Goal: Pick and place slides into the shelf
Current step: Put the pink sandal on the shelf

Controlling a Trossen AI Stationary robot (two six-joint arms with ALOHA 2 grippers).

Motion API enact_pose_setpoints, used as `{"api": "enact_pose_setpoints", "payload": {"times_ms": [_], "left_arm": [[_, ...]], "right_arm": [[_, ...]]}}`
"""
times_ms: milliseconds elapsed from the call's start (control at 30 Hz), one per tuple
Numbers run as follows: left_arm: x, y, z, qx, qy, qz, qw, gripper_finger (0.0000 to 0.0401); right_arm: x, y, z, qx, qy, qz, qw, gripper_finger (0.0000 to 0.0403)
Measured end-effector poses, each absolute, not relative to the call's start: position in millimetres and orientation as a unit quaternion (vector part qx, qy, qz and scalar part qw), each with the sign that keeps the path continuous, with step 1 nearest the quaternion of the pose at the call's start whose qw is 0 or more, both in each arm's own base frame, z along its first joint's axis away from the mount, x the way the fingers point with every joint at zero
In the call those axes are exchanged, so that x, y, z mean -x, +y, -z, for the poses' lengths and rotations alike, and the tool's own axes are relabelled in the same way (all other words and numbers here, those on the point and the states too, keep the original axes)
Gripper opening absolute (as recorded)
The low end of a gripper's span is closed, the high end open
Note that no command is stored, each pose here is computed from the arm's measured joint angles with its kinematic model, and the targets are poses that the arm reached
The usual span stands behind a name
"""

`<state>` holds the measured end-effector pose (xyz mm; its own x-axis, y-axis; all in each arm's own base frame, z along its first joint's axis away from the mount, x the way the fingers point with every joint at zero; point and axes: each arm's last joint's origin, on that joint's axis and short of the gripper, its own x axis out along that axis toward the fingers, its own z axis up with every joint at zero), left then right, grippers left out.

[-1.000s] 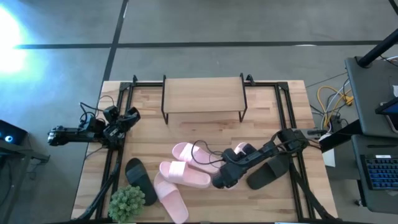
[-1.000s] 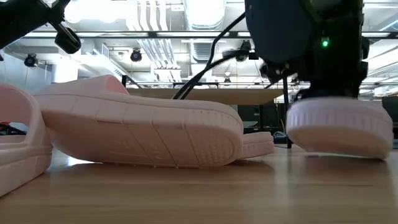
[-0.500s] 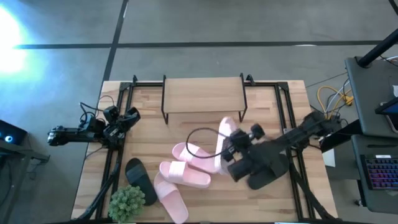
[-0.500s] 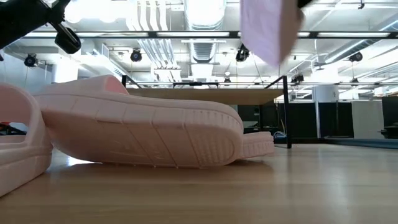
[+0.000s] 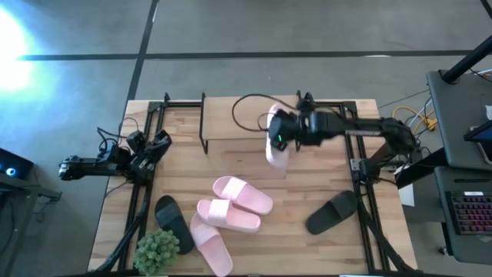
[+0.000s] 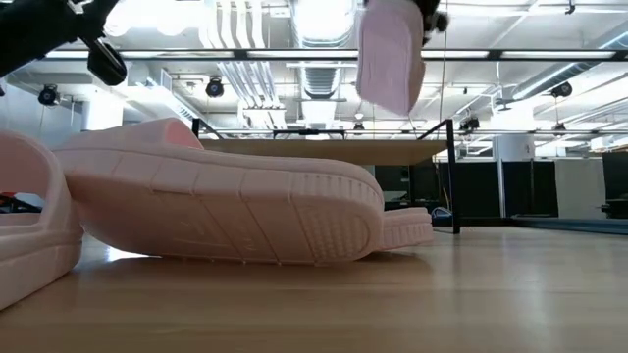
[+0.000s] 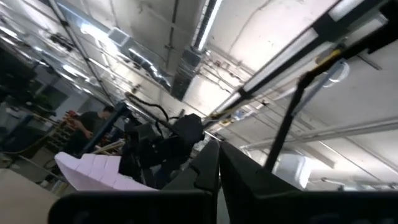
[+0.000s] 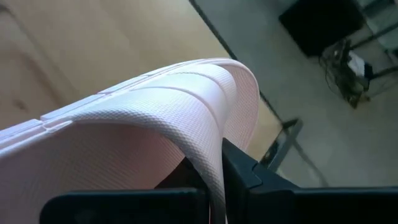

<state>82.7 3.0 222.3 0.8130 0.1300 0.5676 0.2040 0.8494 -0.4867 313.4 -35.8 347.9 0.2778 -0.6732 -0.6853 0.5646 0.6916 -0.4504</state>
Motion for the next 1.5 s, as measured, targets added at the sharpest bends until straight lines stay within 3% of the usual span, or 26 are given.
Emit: {"api": "enact_pose_setpoints", "payload": {"times_ms": [300, 800, 900, 1100, 1500], "left_arm": [[-82.4, 6.9, -221.4, 0.268, -0.316, -0.053, 0.908, 0.0000], [-83.1, 9.2, -220.4, 0.265, -0.317, -0.097, 0.906, 0.0000], [-84.4, 9.3, -219.6, 0.265, -0.312, -0.100, 0.907, 0.0000], [-86.2, 9.5, -218.6, 0.267, -0.306, -0.106, 0.908, 0.0000], [-86.1, 9.5, -218.6, 0.267, -0.306, -0.106, 0.908, 0.0000]], "right_arm": [[-330.0, -115.5, -360.4, 0.198, 0.421, 0.338, 0.818, 0.0013], [-365.0, -162.7, -288.0, 0.221, 0.522, 0.310, 0.763, 0.0013], [-370.7, -165.0, -281.7, 0.217, 0.524, 0.343, 0.748, 0.0013], [-374.2, -164.6, -292.5, 0.180, 0.499, 0.367, 0.764, 0.0014], [-369.1, -166.6, -287.6, 0.170, 0.527, 0.339, 0.761, 0.0101]]}}
